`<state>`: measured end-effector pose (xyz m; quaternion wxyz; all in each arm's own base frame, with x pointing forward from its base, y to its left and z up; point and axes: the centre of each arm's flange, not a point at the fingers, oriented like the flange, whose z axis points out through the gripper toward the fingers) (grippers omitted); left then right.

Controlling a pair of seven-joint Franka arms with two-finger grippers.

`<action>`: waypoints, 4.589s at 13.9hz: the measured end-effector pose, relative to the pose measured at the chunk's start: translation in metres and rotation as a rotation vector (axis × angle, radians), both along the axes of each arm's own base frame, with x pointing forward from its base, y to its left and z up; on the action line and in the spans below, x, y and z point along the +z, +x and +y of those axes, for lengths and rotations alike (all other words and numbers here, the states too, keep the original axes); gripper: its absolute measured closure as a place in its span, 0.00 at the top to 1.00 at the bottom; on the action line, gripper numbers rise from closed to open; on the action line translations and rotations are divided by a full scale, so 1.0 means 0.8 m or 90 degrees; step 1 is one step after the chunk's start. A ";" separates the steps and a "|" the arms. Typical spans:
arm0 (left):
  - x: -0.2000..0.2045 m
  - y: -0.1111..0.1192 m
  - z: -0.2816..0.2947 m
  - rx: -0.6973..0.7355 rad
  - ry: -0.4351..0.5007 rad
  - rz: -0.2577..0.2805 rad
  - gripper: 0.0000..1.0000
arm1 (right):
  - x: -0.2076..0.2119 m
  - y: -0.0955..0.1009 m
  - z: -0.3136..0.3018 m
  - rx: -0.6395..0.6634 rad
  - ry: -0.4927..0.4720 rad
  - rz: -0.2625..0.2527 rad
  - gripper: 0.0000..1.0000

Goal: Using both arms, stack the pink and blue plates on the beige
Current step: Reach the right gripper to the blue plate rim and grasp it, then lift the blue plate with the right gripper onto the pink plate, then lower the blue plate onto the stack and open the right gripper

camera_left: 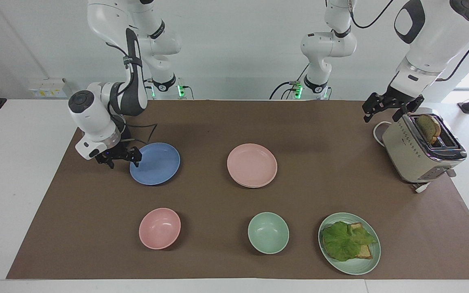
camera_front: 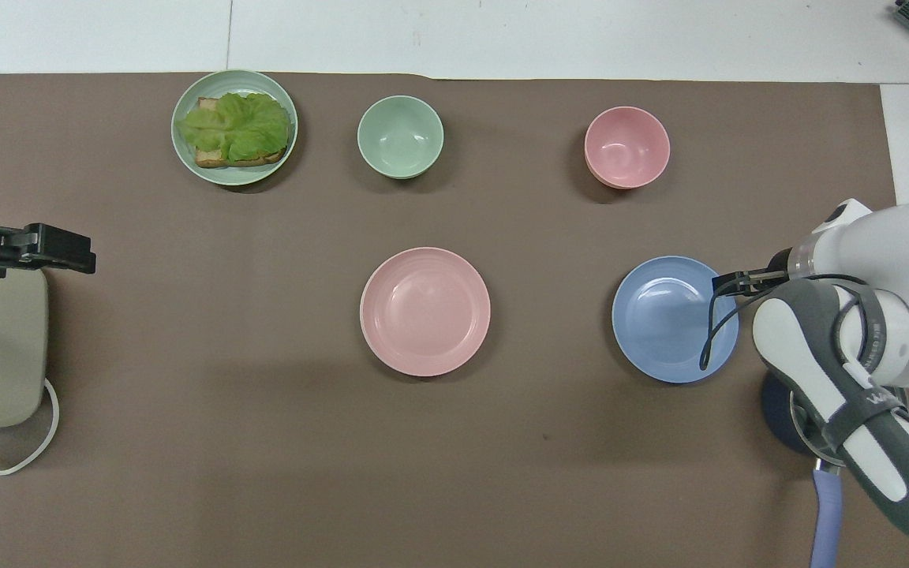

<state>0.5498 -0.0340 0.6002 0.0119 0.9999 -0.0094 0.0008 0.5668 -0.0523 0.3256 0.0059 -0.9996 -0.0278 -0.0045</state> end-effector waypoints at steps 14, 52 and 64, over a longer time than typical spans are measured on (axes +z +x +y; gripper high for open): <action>0.000 0.000 0.000 0.000 0.000 0.000 1.00 | -0.015 0.002 -0.005 0.015 0.052 0.050 0.05; 0.000 0.000 0.000 0.000 0.000 0.000 1.00 | 0.045 -0.009 0.433 -0.004 0.044 0.012 0.04; 0.000 0.000 0.000 0.000 0.000 0.000 1.00 | 0.027 -0.015 0.451 0.009 0.045 0.006 0.32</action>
